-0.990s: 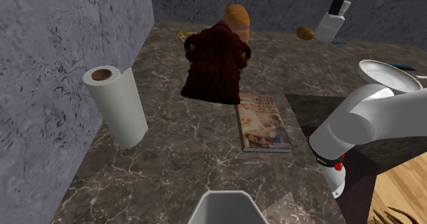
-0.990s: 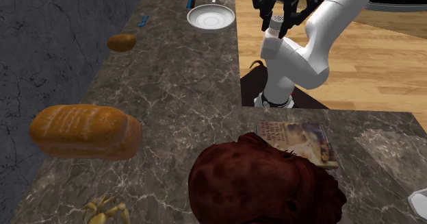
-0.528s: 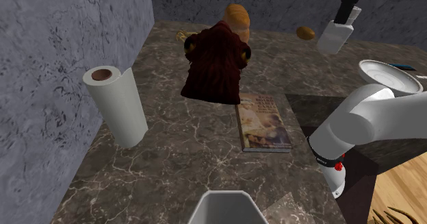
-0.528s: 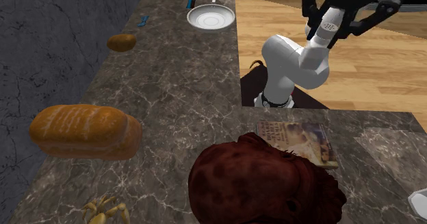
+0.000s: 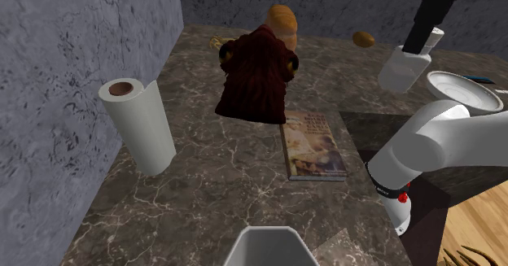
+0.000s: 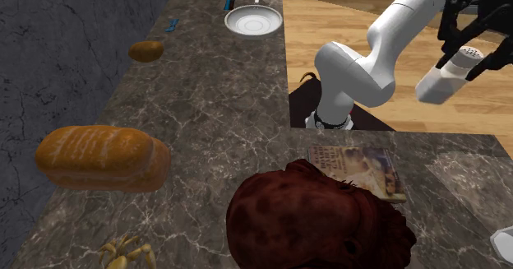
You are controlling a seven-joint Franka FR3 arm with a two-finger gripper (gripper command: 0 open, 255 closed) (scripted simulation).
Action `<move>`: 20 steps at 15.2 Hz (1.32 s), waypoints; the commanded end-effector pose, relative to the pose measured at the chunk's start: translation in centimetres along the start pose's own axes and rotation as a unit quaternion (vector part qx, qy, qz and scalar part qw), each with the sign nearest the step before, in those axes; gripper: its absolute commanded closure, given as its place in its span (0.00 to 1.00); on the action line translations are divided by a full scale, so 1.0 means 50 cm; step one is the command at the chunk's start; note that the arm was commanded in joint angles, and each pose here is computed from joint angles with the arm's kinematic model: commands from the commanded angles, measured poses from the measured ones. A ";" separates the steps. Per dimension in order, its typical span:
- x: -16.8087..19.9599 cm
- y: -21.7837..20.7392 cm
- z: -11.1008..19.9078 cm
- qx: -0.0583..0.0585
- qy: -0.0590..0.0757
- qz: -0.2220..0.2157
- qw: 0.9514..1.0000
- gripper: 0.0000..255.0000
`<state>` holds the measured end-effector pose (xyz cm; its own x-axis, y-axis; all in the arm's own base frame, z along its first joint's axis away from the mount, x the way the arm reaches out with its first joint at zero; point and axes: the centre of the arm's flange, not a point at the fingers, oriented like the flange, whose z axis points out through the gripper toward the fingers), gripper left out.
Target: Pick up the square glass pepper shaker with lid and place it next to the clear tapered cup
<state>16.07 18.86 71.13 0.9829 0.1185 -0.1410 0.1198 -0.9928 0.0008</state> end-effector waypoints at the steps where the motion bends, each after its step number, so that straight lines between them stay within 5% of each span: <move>1: -0.016 -0.052 0.003 0.000 0.000 0.000 1.000 1.00; 20: -0.141 -0.537 0.020 0.000 0.000 0.000 1.000 1.00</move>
<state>6.41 43.36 71.25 0.9828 0.1193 -0.1408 0.1206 -0.9927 0.0011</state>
